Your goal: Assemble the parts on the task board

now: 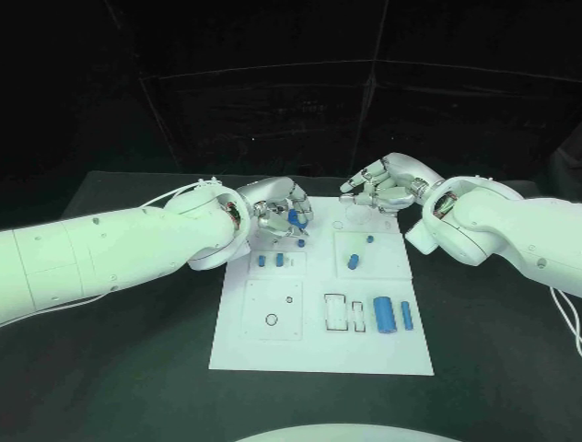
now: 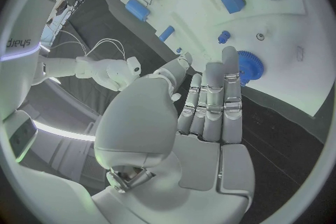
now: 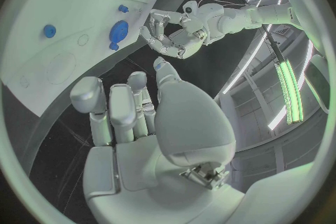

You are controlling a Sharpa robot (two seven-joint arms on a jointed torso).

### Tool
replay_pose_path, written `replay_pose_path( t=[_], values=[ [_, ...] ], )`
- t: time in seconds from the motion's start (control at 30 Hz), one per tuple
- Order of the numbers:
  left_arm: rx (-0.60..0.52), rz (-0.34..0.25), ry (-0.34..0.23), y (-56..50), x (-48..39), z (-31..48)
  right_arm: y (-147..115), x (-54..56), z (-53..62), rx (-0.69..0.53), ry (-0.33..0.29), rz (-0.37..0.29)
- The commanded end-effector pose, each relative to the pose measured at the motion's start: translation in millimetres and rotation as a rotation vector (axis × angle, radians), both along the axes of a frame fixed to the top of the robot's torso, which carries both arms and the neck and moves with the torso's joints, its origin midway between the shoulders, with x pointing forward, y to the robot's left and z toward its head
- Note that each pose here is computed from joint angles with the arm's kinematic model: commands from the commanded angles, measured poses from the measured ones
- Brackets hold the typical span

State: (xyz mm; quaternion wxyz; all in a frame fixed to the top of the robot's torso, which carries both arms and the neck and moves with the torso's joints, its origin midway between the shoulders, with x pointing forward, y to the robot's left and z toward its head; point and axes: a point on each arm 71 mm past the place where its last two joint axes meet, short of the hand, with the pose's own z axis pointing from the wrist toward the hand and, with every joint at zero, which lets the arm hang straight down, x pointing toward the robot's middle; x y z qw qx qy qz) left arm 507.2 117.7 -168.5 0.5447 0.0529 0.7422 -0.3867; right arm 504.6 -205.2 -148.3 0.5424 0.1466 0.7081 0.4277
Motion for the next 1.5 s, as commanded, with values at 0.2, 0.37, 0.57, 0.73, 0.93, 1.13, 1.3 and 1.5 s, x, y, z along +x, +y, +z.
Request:
replay_pose_path(
  t=[0.2, 0.37, 0.57, 0.73, 0.93, 1.13, 1.3, 1.5],
  values=[
    [0.202, -0.109, -0.121, -14.0, 0.0, -13.3, 2.0, -0.1, 1.5, 0.003, -0.008, 0.01],
    [0.255, -0.098, -0.112, -18.1, 3.3, -22.0, 2.5, 0.0, 1.7, 0.005, -0.01, 0.009],
    [0.292, -0.084, -0.111, -20.2, 6.6, -26.3, 2.2, 0.1, 2.0, 0.006, -0.014, 0.006],
    [0.312, -0.081, -0.109, -22.6, 9.2, -28.0, 2.9, 0.0, 2.1, 0.007, -0.015, 0.006],
    [0.326, -0.085, -0.102, -26.1, 10.7, -29.3, 4.1, 0.0, 2.1, 0.008, -0.015, 0.008],
    [0.34, -0.084, -0.092, -27.7, 12.5, -30.6, 4.3, -0.1, 2.2, 0.008, -0.016, 0.009],
    [0.354, -0.078, -0.081, -27.7, 13.9, -31.8, 4.3, -0.1, 2.2, 0.008, -0.015, 0.009],
    [0.372, -0.067, -0.068, -27.6, 14.9, -33.3, 4.3, -0.2, 2.2, 0.008, -0.015, 0.01]
  ],
)
